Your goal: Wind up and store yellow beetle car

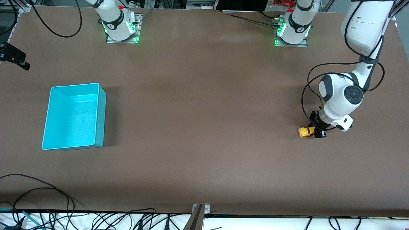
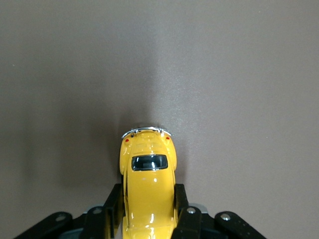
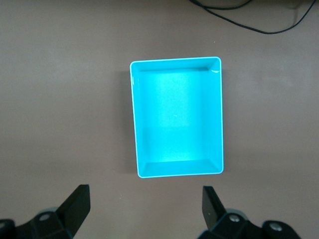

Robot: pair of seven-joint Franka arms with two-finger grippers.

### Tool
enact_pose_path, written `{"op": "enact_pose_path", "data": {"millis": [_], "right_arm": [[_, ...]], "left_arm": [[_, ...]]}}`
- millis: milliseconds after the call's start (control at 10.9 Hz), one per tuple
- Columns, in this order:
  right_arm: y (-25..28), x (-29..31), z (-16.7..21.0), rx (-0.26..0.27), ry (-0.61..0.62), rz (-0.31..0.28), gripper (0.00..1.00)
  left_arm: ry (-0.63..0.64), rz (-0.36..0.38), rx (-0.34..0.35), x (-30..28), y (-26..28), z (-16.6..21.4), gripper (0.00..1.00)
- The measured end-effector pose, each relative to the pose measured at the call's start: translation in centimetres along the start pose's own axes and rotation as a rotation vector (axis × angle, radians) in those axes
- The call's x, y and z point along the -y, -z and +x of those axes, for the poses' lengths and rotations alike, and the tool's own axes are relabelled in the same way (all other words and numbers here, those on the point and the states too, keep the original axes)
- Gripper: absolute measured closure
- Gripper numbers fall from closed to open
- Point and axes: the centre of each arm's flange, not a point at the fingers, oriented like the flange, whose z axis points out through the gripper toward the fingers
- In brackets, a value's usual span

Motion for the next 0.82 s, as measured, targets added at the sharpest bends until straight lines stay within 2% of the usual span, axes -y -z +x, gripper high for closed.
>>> {"op": "enact_pose_path", "data": {"millis": [366,824], "right_arm": [[0.0,0.0,0.0,0.000,0.000,0.000,0.00],[0.0,0.0,0.0,0.000,0.000,0.000,0.00]], "left_arm": [[-0.006,-0.002,0.002,-0.1,0.1,-0.3,0.55],[-0.124,-0.005,0.035,0.5,0.3,-7.8,0.55]]}}
